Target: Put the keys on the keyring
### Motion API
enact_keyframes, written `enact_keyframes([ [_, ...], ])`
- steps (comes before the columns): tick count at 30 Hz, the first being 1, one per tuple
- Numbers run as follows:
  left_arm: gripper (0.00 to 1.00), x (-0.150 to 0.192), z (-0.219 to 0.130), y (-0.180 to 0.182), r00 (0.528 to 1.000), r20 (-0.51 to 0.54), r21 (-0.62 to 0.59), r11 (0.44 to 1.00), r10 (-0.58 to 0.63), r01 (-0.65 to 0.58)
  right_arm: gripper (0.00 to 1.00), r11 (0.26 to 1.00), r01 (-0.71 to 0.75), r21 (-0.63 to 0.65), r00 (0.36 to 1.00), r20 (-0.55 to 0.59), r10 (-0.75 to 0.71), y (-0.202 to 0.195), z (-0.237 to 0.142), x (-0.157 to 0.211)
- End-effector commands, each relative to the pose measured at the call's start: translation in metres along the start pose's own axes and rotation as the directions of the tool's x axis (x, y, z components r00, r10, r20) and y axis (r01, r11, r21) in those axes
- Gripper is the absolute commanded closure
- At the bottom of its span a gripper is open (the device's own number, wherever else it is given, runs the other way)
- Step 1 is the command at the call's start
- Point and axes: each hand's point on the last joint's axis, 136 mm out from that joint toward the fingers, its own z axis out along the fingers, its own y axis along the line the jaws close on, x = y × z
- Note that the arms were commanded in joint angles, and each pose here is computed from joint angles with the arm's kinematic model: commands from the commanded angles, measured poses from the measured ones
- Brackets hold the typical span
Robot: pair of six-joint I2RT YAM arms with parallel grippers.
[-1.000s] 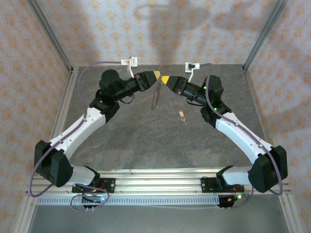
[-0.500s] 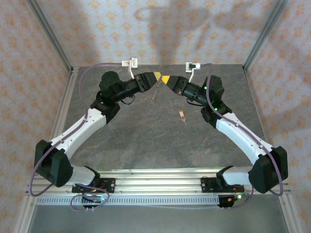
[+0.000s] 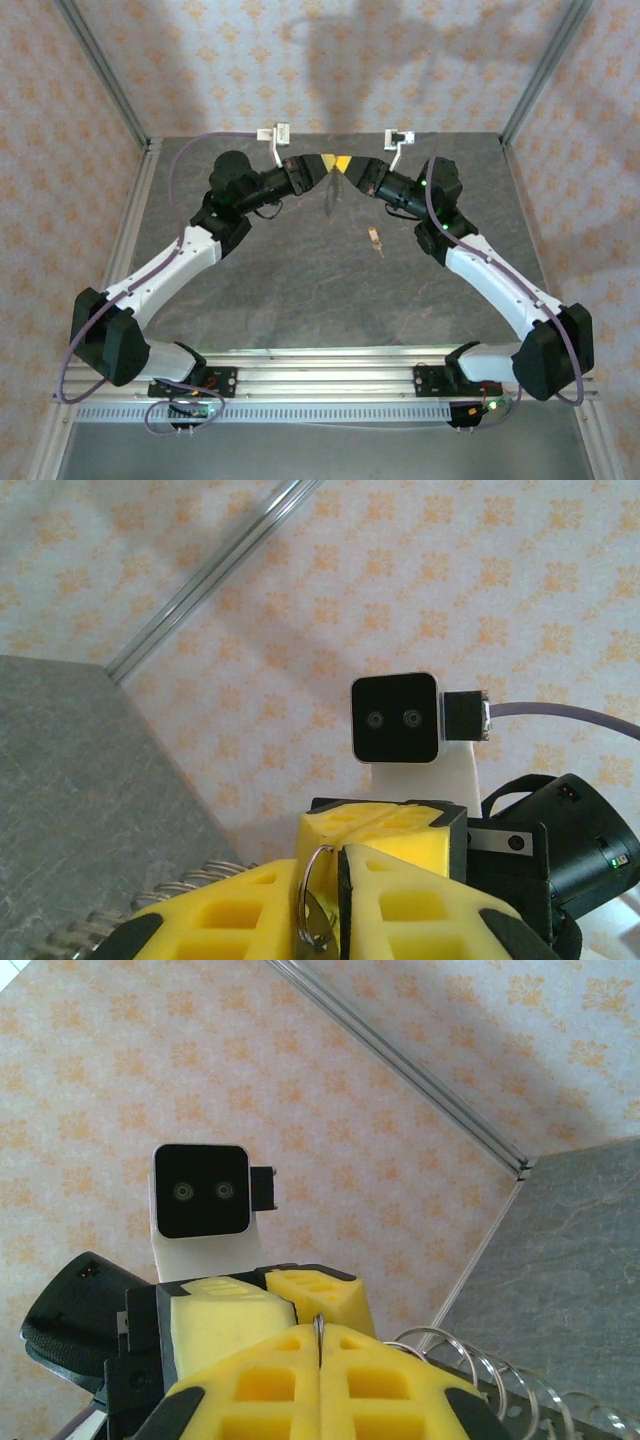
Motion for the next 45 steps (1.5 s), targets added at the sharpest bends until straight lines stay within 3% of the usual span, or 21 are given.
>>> enact_keyframes([
  [1,0.82,-0.002,-0.005,-0.020,0.999,0.022,0.052,0.998,0.045,-0.046,1.00,0.998,0.047,-0.048,0.997,0.066,-0.044,0.021,-0.009,-0.014],
  [11,0.81,0.000,-0.009,-0.021,0.998,0.033,0.050,0.998,0.048,-0.050,1.00,0.999,0.029,-0.019,0.994,0.104,-0.027,0.011,-0.014,-0.020],
  [30,0.81,0.000,0.009,-0.024,0.998,0.026,0.070,0.996,0.052,-0.054,1.00,0.998,0.034,-0.057,0.998,0.048,-0.031,0.014,-0.010,-0.012],
  [34,0.84,0.002,0.013,-0.024,0.998,0.021,0.074,0.996,0.051,-0.052,1.00,0.998,0.034,-0.056,0.999,0.045,-0.032,0.013,-0.010,-0.011],
  [41,0.97,0.003,0.015,-0.021,0.998,0.021,0.071,0.996,0.052,-0.053,1.00,0.999,0.038,-0.037,0.998,0.047,-0.037,0.011,-0.011,-0.010],
  [43,0.92,0.002,0.013,-0.019,0.998,0.032,0.051,0.997,0.056,-0.058,1.00,0.999,0.041,-0.018,0.997,0.064,-0.040,0.008,-0.015,-0.013],
  [45,0.75,-0.001,0.008,-0.017,0.997,0.050,0.024,0.997,0.067,-0.068,1.00,0.999,0.033,-0.005,0.996,0.087,-0.033,0.004,-0.020,-0.019],
])
